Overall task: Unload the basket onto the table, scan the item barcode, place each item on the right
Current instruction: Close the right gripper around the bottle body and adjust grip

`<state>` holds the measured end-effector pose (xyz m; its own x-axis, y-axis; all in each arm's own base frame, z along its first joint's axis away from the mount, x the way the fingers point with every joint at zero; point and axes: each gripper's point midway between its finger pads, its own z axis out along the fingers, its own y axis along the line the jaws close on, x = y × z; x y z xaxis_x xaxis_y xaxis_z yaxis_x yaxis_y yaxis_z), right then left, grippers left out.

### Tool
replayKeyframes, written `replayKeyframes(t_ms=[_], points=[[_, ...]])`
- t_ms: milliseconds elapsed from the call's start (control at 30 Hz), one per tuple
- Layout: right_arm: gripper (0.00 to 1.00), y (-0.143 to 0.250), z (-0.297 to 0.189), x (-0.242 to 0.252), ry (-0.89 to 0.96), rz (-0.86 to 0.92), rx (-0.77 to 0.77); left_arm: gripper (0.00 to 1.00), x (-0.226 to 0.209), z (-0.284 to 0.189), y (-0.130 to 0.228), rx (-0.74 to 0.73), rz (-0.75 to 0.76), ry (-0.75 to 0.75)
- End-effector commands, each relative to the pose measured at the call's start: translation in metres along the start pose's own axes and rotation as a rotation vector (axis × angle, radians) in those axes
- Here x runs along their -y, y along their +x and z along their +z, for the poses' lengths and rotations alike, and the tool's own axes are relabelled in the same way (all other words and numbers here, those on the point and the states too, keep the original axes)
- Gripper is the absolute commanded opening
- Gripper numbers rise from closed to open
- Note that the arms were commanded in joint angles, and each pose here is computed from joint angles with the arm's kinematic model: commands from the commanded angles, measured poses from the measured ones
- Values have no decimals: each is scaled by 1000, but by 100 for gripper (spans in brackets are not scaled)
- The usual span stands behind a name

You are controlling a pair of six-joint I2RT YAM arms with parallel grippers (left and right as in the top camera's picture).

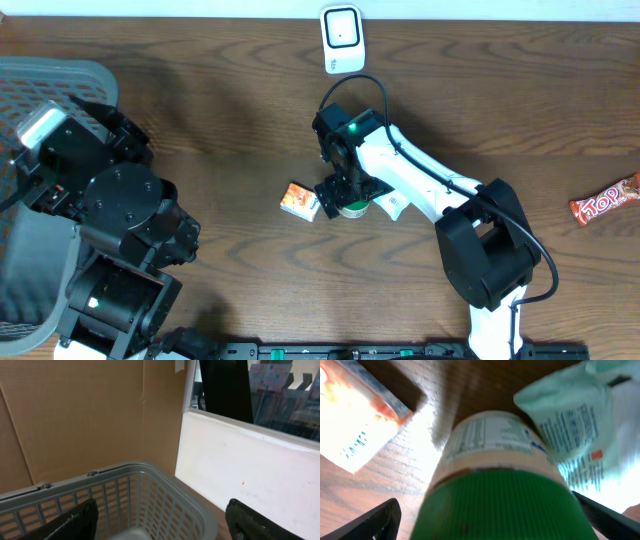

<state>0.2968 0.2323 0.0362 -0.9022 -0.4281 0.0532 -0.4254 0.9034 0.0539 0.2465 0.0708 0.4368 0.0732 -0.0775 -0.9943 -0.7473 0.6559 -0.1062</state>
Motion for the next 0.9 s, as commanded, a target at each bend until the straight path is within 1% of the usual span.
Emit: replayKeyframes(t_ms=[0,167,333,400,500,533,600,733,867], points=[[99,-2,1,-3,27,-51,25,82,-5,0,1,-1,25,-21],[99,0,14,-1,32,-57,29,82,-6,0,2,-4,35,-21],[99,10,29,4,47,-58,8,82,-6,0,2,-4,35,-21],[95,11,31,11,82,-58,10,82,-6,0,2,-4,35,-21],[81,7,31,15,109,-59,27,82,-6,0,2,-4,36,-21],[80,6,31,15,107,-63,33,82,-5,0,2,-5,36,-21],[80,2,31,14,105,-75,48,82,-5,0,2,-5,36,-21],[87,-5,30,12,100,-88,74,82,-5,0,2,-5,36,-21],[86,-3,31,7,70,-63,69,82,-5,0,2,-5,37,-21]])
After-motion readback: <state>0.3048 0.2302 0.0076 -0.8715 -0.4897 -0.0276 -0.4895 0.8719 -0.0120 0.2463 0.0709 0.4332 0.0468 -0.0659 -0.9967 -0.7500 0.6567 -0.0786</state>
